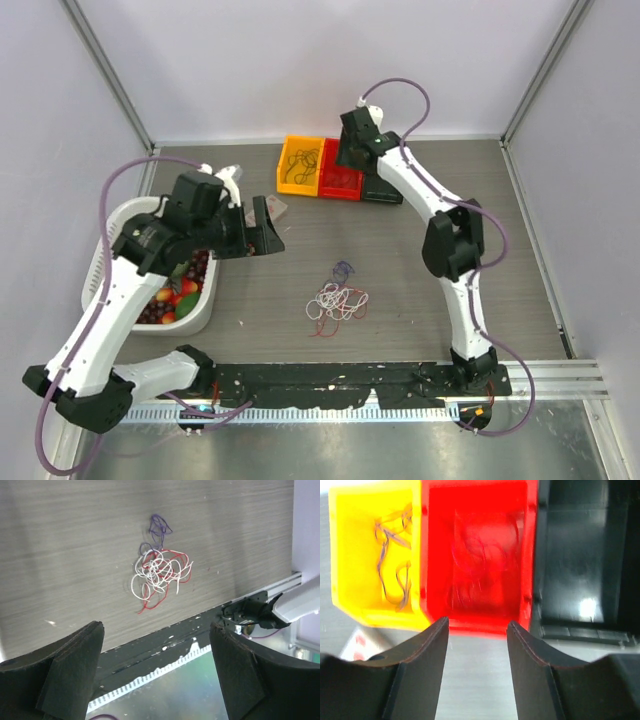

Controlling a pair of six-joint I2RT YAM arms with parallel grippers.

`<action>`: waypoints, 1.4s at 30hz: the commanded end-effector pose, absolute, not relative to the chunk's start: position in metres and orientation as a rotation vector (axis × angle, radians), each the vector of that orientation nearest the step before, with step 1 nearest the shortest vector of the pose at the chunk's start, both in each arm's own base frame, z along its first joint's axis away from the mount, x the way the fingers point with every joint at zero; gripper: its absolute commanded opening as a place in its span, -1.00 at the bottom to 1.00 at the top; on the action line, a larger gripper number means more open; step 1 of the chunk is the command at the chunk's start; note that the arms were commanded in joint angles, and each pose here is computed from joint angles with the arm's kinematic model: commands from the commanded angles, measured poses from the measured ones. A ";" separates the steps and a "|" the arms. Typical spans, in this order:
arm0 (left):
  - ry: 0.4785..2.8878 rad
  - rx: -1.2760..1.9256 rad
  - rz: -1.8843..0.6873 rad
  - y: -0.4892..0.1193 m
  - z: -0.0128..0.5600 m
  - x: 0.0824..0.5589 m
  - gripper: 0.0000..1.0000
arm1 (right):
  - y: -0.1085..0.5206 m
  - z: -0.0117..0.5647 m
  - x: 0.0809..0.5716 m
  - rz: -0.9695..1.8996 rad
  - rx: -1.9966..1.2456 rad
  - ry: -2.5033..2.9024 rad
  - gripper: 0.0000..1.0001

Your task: Untangle the cables

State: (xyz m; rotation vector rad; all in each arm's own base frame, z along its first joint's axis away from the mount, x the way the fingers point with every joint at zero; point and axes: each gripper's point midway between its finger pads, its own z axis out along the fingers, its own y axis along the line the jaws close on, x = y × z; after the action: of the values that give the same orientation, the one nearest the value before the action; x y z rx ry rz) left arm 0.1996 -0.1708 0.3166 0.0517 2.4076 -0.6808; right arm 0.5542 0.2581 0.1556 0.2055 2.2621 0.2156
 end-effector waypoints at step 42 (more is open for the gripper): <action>2.625 -0.148 -0.765 -0.275 0.155 0.193 0.46 | 0.272 0.048 0.294 0.554 -0.360 2.655 -0.18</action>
State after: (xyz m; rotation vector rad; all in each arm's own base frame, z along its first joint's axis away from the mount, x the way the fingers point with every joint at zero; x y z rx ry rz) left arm 0.1859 -0.2802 0.1289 -0.0804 2.7466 -0.7219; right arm 0.2914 0.2670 0.0499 -0.3145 2.6767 0.5929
